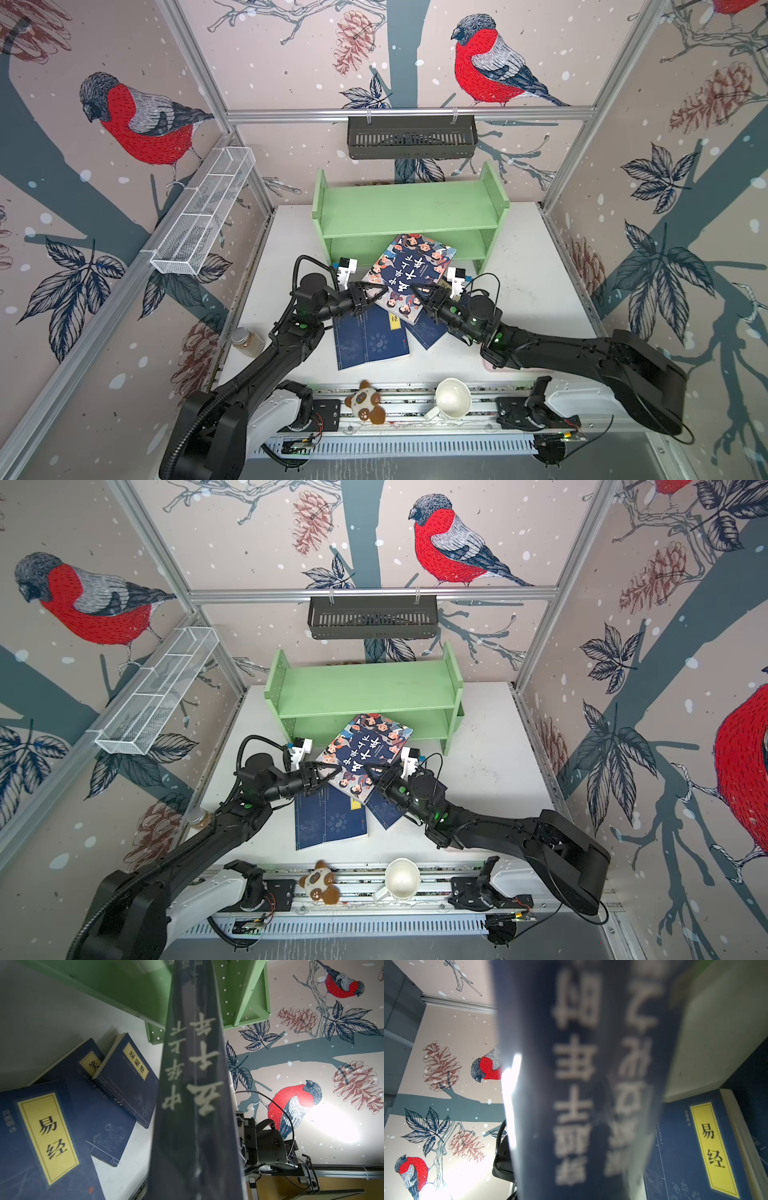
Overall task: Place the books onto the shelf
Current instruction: 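Clamp the illustrated book upright between both grippers and lift it off the blue books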
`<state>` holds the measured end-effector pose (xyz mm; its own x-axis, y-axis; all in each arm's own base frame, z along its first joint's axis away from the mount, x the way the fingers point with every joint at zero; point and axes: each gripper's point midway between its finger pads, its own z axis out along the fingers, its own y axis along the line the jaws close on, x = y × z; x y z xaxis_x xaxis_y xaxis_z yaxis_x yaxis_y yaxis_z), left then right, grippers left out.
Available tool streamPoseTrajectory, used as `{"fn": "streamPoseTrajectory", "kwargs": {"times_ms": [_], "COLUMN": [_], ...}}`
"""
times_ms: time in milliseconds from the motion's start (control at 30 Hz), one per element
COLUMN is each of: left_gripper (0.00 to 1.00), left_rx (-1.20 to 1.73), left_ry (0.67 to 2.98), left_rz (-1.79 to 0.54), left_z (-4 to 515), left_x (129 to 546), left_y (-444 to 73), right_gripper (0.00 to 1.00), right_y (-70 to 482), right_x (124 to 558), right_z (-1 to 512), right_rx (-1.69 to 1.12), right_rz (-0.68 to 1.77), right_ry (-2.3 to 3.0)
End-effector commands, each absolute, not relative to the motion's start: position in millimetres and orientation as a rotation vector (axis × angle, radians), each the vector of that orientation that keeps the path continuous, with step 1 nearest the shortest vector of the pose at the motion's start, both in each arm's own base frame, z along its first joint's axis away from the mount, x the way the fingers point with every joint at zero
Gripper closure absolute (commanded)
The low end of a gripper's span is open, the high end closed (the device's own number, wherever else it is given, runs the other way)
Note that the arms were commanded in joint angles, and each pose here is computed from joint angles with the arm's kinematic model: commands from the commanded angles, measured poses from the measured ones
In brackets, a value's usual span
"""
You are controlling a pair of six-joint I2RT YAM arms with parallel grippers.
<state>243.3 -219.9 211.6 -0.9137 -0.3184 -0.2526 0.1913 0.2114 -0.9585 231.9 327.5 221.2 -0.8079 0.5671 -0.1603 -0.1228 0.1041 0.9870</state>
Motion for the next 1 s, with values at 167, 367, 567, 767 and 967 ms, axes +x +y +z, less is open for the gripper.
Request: {"fn": "streamPoseTrajectory", "kwargs": {"times_ms": [167,367,567,767,967], "left_gripper": [1.0,1.0,1.0,1.0,1.0], "left_rx": [-0.091,-0.02,0.056,0.128,0.19], "left_ry": [2.075,2.095,2.111,2.114,2.098], "left_rz": [-1.754,-1.758,-1.762,-1.779,-1.798], "left_z": [219.3,218.7,217.6,220.9,226.2], "left_x": [243.9,234.4,223.3,215.2,207.3], "left_y": [-215.4,-215.8,-216.5,-218.3,-219.0], "right_gripper": [0.85,0.71,0.7,0.64,0.64], "right_y": [332.3,321.8,304.5,299.0,298.3], "right_x": [222.5,227.9,235.6,243.1,247.7], "right_z": [265.4,256.1,257.3,257.2,257.3], "right_rx": [0.302,0.324,0.342,0.34,0.337], "right_rz": [1.87,1.818,1.796,1.794,1.803], "right_ry": [1.715,1.733,1.71,1.699,1.688]}}
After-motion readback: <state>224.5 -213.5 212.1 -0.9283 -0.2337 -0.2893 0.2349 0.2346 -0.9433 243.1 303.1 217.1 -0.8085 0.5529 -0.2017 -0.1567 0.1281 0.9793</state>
